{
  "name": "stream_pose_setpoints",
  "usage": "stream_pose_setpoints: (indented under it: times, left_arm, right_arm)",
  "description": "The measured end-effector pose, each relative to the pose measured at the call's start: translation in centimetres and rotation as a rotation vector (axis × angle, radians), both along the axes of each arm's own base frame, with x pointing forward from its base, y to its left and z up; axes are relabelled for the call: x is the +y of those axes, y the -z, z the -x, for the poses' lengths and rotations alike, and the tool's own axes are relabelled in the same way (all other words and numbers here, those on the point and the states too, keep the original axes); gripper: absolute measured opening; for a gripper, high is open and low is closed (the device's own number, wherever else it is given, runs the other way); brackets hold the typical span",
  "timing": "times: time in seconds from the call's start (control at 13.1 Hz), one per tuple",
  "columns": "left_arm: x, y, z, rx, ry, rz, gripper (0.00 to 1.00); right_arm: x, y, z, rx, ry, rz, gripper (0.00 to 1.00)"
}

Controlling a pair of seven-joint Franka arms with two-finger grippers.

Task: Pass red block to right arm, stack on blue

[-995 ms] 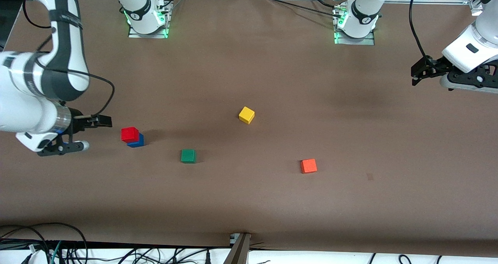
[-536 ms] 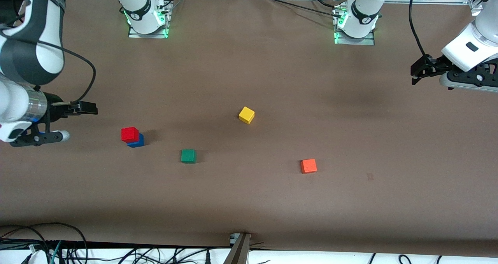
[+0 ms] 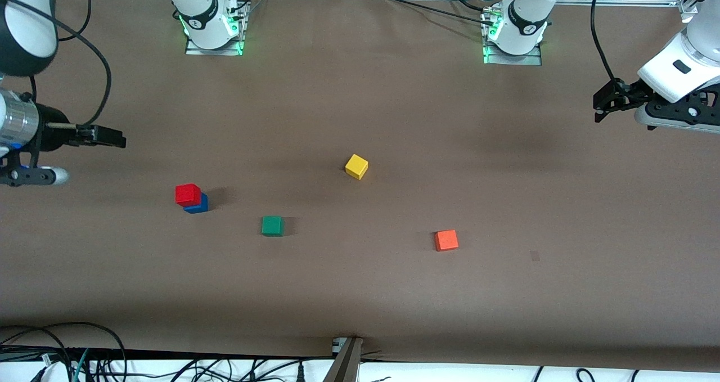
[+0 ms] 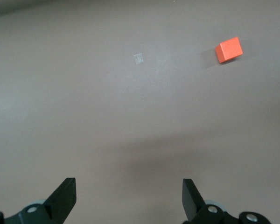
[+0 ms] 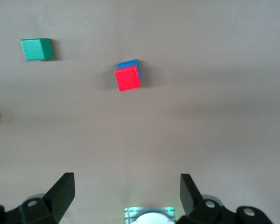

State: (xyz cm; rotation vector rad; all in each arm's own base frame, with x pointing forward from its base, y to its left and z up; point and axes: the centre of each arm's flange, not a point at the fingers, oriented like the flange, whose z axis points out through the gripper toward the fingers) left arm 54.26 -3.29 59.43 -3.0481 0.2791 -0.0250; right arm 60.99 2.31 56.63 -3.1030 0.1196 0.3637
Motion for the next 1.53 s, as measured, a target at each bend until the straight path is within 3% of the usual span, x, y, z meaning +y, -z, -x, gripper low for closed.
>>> stream_pose_setpoints:
  times: [0.38,0.69,1.0,1.53]
  left_arm:
    - [0.0,0.0,0.0,0.0,0.0,0.0,1.0]
    - [0.0,0.0,0.0,0.0,0.001,0.0,1.0]
    - [-0.1,0.0,0.0,0.001,0.001,0.0,1.0]
    - [-0.1,0.0,0.0,0.002,0.001,0.0,1.0]
  right_arm:
    - [0.7,-3.9,5.7,-0.027,0.024,-0.012,1.0]
    - [-0.9,-8.1,8.8,-0.101,0.048,-0.008,1.0]
    - [0.5,-8.0,9.4,-0.096,0.003,0.065,1.0]
    - [0.3,-6.6,8.2,-0.066,0.006,0.072,1.0]
